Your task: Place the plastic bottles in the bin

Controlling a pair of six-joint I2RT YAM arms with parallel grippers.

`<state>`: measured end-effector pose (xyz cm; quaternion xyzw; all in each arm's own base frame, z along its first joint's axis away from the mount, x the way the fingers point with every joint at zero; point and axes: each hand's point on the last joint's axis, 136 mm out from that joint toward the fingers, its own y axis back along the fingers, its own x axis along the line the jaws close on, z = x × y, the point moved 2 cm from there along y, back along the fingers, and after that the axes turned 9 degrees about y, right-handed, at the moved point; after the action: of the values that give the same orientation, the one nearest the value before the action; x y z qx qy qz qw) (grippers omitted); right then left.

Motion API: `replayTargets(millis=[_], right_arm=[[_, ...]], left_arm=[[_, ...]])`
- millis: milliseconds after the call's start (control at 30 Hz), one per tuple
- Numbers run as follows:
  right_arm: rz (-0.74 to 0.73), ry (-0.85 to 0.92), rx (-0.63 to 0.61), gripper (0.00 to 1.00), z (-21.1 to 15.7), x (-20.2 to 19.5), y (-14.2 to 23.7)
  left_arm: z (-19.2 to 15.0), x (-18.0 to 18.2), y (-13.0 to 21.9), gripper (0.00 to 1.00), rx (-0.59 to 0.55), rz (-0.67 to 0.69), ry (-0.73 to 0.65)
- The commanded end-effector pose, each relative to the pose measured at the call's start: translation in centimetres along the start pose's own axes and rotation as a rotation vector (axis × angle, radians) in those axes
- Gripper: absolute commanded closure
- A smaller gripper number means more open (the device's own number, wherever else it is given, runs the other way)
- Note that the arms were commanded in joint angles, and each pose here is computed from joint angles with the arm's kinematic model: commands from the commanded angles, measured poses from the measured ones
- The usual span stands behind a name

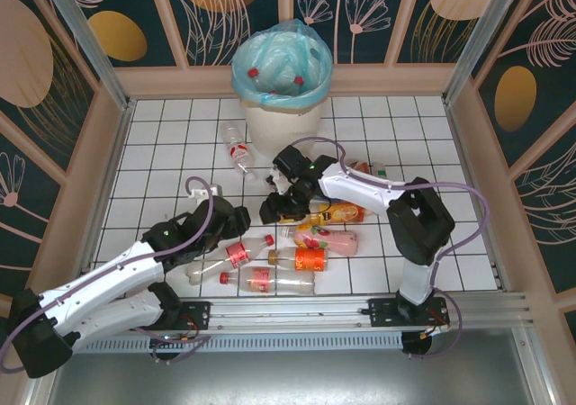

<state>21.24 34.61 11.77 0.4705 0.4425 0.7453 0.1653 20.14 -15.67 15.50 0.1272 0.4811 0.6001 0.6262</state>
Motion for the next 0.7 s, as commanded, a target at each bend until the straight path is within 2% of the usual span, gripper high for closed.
replayTargets(millis=[0,100,200,300,400,500,667], right_arm=[[0.044,-0.023,0.026,0.45,-1.9,1.1,1.3],[0.086,-0.109,0.001,0.46,-2.0,1.3,0.7],[0.088,-0.188,-0.020,0.46,-1.5,1.7,0.7],[0.054,-0.236,-0.081,0.46,-0.6,1.8,1.4],[0.026,-0.292,-0.121,0.47,-0.2,1.8,1.7],[-0.008,-0.359,-0.124,0.47,-0.3,1.5,1.0],[-0.025,-0.434,-0.068,0.48,-0.9,1.8,-1.1]], left_arm=[[0.0,0.9,1.1,0.24,0.056,0.093,-0.210],[1.2,-0.1,1.3,0.18,0.031,0.111,-0.305],[0.5,-4.9,1.3,0.15,0.091,-0.116,-0.436],[2.8,-5.5,1.4,0.14,0.015,-0.044,-0.500],[3.9,-4.8,1.4,0.14,-0.030,0.041,-0.643],[5.7,-4.6,2.2,0.12,-0.144,0.078,-0.788],[6.4,-5.5,4.3,0.11,-0.327,-0.064,-0.958]])
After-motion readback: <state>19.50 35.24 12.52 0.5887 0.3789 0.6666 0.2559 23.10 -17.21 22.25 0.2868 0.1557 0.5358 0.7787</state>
